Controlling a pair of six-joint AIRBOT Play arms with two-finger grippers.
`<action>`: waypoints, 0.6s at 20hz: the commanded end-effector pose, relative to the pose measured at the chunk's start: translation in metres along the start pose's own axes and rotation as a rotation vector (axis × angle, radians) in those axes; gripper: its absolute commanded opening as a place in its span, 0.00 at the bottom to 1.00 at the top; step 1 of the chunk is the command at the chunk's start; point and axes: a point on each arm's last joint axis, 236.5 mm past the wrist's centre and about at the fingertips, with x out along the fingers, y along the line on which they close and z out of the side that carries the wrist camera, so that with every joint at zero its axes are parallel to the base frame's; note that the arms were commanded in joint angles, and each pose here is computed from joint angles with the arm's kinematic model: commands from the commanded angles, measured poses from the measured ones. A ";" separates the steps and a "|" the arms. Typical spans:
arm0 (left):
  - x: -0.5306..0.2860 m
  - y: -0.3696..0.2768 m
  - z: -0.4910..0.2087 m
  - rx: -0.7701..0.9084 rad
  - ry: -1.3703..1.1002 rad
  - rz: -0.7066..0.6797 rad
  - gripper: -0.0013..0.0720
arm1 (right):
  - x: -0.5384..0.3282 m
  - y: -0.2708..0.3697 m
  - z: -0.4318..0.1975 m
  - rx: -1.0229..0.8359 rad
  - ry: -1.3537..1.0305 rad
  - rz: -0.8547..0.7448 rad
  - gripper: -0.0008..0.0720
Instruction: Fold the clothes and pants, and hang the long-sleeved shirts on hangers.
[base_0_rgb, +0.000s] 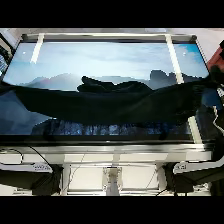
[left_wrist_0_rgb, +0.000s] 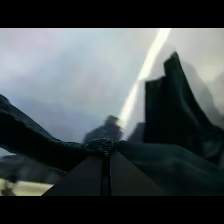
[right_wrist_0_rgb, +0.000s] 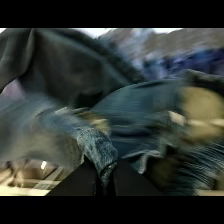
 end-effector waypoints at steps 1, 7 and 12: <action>0.046 -0.083 0.050 -0.106 -0.106 -0.349 0.05 | 0.032 0.065 0.071 -0.023 -0.184 0.192 0.05; -0.104 -0.202 0.140 0.320 -0.607 -0.653 0.05 | -0.209 0.181 0.177 -0.174 -1.021 0.759 0.05; -0.150 -0.175 0.121 0.458 -0.624 -0.504 0.05 | -0.196 0.108 0.131 -0.223 -0.863 0.547 0.05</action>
